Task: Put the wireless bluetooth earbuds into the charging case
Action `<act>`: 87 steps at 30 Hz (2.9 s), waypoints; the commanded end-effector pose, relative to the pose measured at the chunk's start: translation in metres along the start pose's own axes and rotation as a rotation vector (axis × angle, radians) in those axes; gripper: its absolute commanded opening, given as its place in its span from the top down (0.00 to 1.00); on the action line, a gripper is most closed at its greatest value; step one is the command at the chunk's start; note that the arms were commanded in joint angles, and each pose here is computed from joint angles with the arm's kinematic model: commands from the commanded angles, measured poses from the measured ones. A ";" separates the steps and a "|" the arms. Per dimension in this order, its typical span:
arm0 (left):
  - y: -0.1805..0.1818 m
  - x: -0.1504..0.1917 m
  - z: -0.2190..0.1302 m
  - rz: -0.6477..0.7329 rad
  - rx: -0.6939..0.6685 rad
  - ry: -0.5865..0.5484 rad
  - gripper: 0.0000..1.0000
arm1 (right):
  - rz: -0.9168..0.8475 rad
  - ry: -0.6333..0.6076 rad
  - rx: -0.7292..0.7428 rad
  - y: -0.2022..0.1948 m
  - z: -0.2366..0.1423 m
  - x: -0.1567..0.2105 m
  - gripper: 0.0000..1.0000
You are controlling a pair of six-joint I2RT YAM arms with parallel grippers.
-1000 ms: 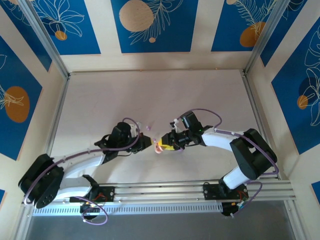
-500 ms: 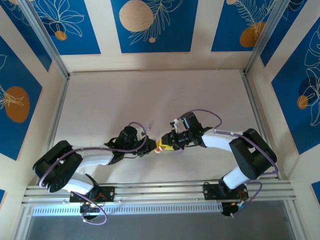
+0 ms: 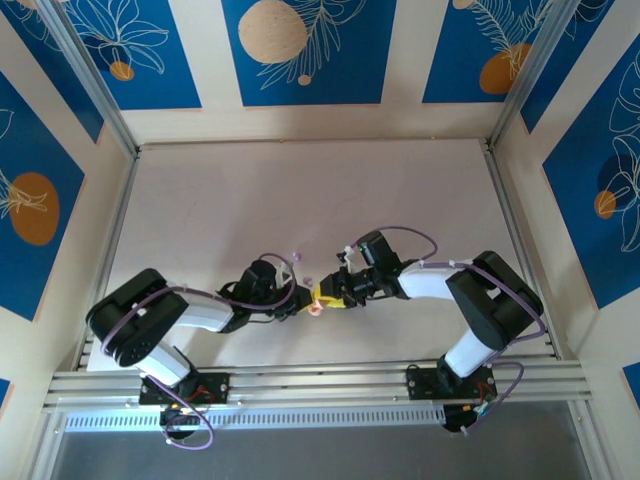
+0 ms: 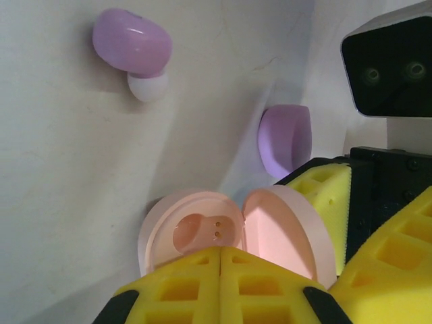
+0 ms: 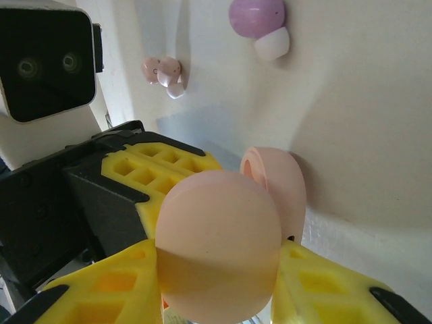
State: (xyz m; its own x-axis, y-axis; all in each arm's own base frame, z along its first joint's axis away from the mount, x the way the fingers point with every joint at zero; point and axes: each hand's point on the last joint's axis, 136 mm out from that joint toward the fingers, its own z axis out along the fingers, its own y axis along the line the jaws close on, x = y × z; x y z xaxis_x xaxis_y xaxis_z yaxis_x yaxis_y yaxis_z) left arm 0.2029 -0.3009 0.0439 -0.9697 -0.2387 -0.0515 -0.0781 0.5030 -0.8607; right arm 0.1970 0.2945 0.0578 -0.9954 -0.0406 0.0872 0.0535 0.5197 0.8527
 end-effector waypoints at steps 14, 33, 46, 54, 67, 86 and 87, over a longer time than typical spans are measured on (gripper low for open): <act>-0.002 0.006 0.010 0.001 0.024 0.022 1.00 | 0.009 0.025 -0.011 -0.001 0.001 0.011 0.42; -0.007 0.011 0.021 0.032 -0.033 0.054 1.00 | 0.002 -0.042 0.047 -0.005 -0.019 0.008 0.02; -0.018 0.005 -0.003 0.101 -0.121 -0.001 0.97 | -0.066 -0.105 0.111 0.010 -0.047 0.012 0.01; -0.027 -0.012 -0.051 0.230 -0.287 -0.088 0.71 | -0.133 -0.128 0.162 0.020 -0.063 0.012 0.01; -0.025 -0.036 -0.055 0.290 -0.329 0.003 0.85 | -0.132 -0.121 0.141 0.001 -0.067 0.046 0.06; -0.023 -0.044 -0.002 0.415 -0.479 0.278 1.00 | -0.093 -0.167 0.225 -0.028 -0.077 0.050 0.34; -0.022 -0.044 0.001 0.418 -0.487 0.289 1.00 | -0.090 -0.166 0.226 -0.029 -0.077 0.050 0.34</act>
State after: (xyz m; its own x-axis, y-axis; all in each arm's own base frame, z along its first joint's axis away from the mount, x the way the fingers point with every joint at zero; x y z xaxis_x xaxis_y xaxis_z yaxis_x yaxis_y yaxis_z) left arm 0.2645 -0.3038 0.0724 -0.9655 0.1638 -0.2022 0.2457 0.8302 -0.5004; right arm 0.1562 0.2186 0.0837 -0.9948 0.0345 -0.0955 -0.0464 0.6817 0.7302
